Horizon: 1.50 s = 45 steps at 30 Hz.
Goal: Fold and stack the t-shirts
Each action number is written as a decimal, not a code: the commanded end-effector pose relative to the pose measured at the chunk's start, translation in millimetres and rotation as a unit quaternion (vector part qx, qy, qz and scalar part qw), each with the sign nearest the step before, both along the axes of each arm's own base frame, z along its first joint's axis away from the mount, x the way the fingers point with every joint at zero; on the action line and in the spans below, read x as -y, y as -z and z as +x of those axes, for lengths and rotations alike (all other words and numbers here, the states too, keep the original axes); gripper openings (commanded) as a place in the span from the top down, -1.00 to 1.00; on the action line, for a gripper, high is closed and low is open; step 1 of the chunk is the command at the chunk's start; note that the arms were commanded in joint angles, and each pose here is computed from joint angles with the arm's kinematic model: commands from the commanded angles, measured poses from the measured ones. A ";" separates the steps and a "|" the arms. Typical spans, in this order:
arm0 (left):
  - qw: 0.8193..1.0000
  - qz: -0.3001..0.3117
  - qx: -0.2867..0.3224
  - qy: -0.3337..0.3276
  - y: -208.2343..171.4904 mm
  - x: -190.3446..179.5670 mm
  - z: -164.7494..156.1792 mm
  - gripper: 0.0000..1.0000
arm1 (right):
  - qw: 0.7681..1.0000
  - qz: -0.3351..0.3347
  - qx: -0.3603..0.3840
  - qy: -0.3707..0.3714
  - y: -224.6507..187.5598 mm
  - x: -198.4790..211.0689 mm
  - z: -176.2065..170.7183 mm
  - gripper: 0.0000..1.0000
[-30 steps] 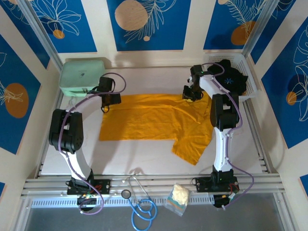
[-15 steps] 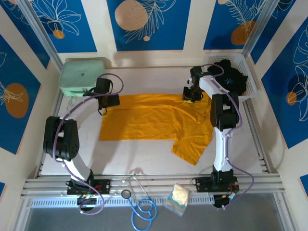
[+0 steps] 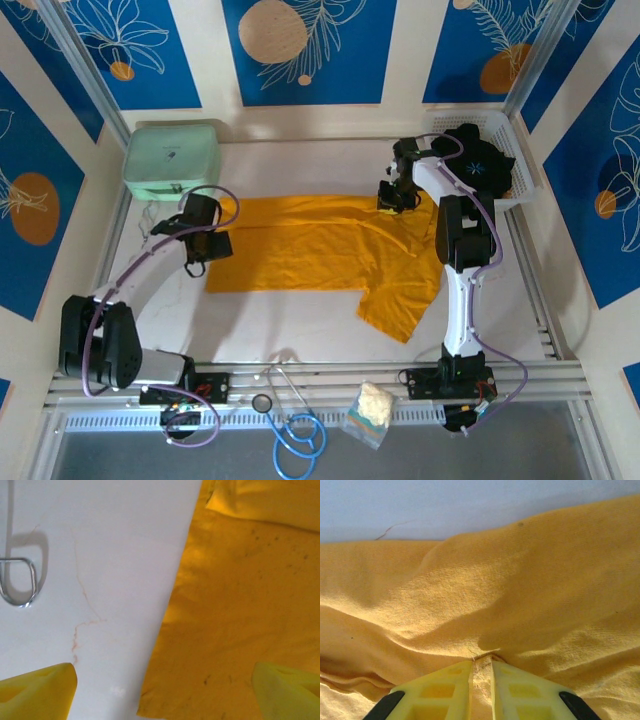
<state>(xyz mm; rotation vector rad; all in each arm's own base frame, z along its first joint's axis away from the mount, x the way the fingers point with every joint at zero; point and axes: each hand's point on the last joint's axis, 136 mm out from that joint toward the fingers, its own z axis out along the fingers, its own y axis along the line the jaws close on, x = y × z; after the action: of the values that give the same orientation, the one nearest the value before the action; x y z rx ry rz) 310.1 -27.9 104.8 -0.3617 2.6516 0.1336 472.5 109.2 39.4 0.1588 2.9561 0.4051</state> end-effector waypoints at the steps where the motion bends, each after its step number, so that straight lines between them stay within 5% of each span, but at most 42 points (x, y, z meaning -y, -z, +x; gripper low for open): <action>1: 1.000 0.005 -0.009 -0.015 -0.4 -4.6 -13.7 -0.80 | 1.000 0.007 -0.022 -0.012 9.1 -7.0 -10.9 0.62; 12: 1.000 -0.008 -0.017 -0.022 8.2 -3.9 -27.0 -0.85 | 0.999 -0.027 -0.028 -0.013 17.8 0.9 -10.4 0.44; 20: 1.000 -0.009 -0.017 -0.021 8.6 -2.7 -23.5 -0.86 | 0.999 -0.024 -0.030 -0.015 18.1 -2.3 -11.9 0.96; 26: 1.000 -0.006 -0.017 -0.023 7.6 -4.4 -25.6 -0.86 | 0.999 -0.035 -0.012 -0.014 -2.1 -5.0 -16.3 1.00; 34: 0.999 -0.003 -0.022 -0.027 14.4 -5.9 -28.6 -0.86 | 0.997 -0.074 0.009 0.018 -23.8 -26.9 -52.0 1.00; 45: 0.998 -0.006 -0.042 -0.047 28.6 -7.0 -35.0 -0.96 | 0.990 -0.123 -0.017 0.061 0.6 -66.4 -106.0 1.00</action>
<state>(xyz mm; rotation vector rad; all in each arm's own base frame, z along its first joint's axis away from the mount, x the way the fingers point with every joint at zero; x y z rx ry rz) 283.5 -21.4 84.7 -0.4500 2.6934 0.1496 372.7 178.1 38.3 0.1864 2.9975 0.0733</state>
